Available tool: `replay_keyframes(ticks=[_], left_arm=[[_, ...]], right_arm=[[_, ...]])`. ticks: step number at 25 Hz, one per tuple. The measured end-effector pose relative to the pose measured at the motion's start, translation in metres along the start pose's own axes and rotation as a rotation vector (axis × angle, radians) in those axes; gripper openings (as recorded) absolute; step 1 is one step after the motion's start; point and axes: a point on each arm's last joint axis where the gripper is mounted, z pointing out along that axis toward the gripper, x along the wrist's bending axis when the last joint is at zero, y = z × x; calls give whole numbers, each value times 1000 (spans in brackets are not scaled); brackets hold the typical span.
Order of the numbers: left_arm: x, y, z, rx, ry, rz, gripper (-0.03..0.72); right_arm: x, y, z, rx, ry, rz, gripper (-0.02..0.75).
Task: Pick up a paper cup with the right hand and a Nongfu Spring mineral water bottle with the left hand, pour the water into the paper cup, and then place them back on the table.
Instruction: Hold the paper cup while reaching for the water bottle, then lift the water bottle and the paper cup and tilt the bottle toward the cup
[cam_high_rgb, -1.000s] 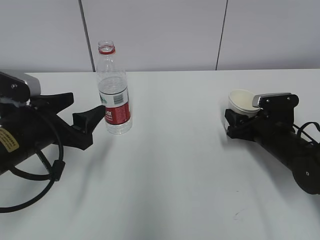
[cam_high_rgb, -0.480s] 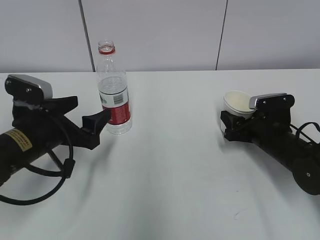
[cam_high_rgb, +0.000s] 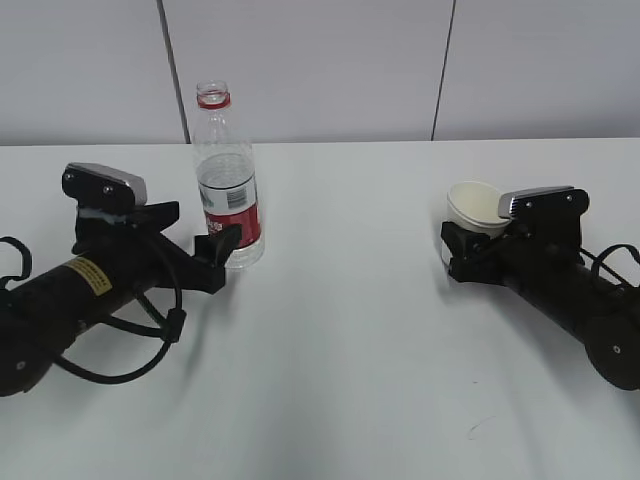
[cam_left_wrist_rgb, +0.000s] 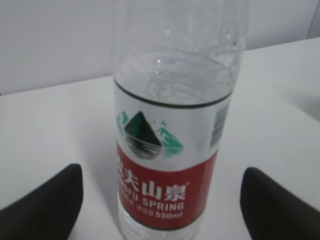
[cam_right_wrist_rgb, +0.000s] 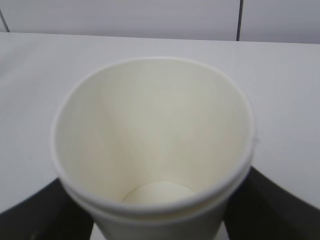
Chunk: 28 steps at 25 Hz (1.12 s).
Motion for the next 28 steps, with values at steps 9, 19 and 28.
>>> replay_keyframes(ticks=[9, 19, 28], left_arm=[[7, 3, 36, -63, 0, 13, 586], [11, -1, 56, -86, -3, 19, 564], [11, -1, 56, -86, -4, 20, 420]], right_arm=[[0, 0, 0, 0, 0, 0, 507], [0, 0, 0, 0, 0, 0, 507], [6, -1, 0, 5, 65, -29, 507]])
